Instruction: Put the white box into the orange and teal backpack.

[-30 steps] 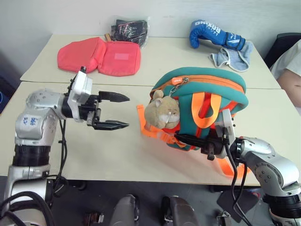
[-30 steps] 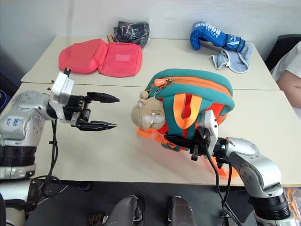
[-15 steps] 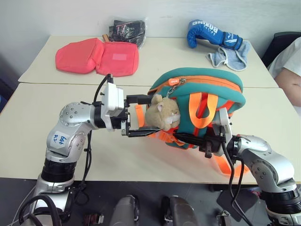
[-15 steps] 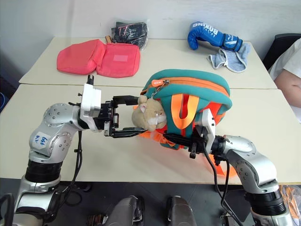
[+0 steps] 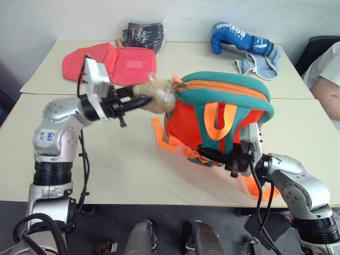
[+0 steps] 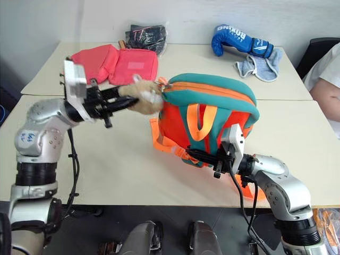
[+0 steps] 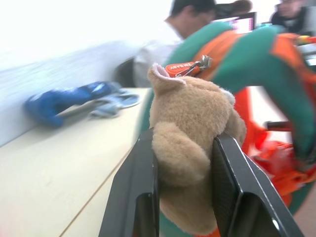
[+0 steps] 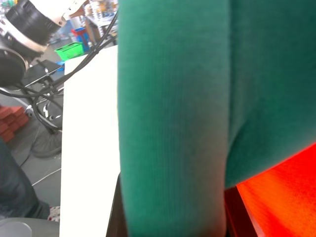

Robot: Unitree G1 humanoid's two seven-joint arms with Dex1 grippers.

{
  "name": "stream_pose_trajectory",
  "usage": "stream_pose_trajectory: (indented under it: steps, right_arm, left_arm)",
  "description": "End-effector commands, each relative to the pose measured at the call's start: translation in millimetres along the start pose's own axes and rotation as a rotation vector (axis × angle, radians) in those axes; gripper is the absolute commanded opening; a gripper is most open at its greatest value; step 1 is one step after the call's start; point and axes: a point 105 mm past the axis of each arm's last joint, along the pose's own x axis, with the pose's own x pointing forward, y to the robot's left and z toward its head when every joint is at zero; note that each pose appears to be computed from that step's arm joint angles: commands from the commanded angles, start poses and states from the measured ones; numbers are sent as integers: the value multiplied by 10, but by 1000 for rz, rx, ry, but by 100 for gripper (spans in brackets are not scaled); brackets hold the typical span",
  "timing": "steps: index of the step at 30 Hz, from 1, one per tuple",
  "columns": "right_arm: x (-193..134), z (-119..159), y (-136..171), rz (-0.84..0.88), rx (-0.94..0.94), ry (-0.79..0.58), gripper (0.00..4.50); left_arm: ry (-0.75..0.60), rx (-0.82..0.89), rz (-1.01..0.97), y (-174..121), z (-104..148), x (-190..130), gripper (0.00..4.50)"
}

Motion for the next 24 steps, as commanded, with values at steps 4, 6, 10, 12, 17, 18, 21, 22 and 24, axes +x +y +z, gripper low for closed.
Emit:
stream_pose_trajectory:
  steps: [4, 6, 10, 12, 17, 18, 21, 22, 24]
  right_arm:
    - [-158, 130, -48, -79, -46, -37, 0]
    - [-178, 152, -64, -105, -43, -56, 0]
    - [-201, 149, -38, -122, -21, -73, 0]
    - [-203, 142, -28, -123, -13, -79, 0]
    - [-196, 99, -16, -125, -3, -89, 0]
    - [-193, 93, -13, -124, 0, -90, 0]
    - [-182, 82, -18, -110, 32, -110, 70]
    - [-182, 79, -7, -95, 14, -102, 90]
    - [-204, 69, 20, -71, -24, -72, 159]
  left_arm:
    - [75, -117, 281, 524, -177, -316, 126]
    - [195, -133, 243, 433, -421, -306, 126]
    - [351, -117, 164, 205, -854, -247, 126]
    - [363, -128, 159, 109, -1036, -153, 126]
    - [362, -119, 14, -309, -1263, 33, 126]
    - [351, -120, 7, -344, -1260, 39, 126]
    - [353, -131, -9, -412, -1223, -70, 166]
    - [343, -127, -14, -419, -1175, -148, 183]
    - [329, -112, -29, -424, -1068, -330, 243]
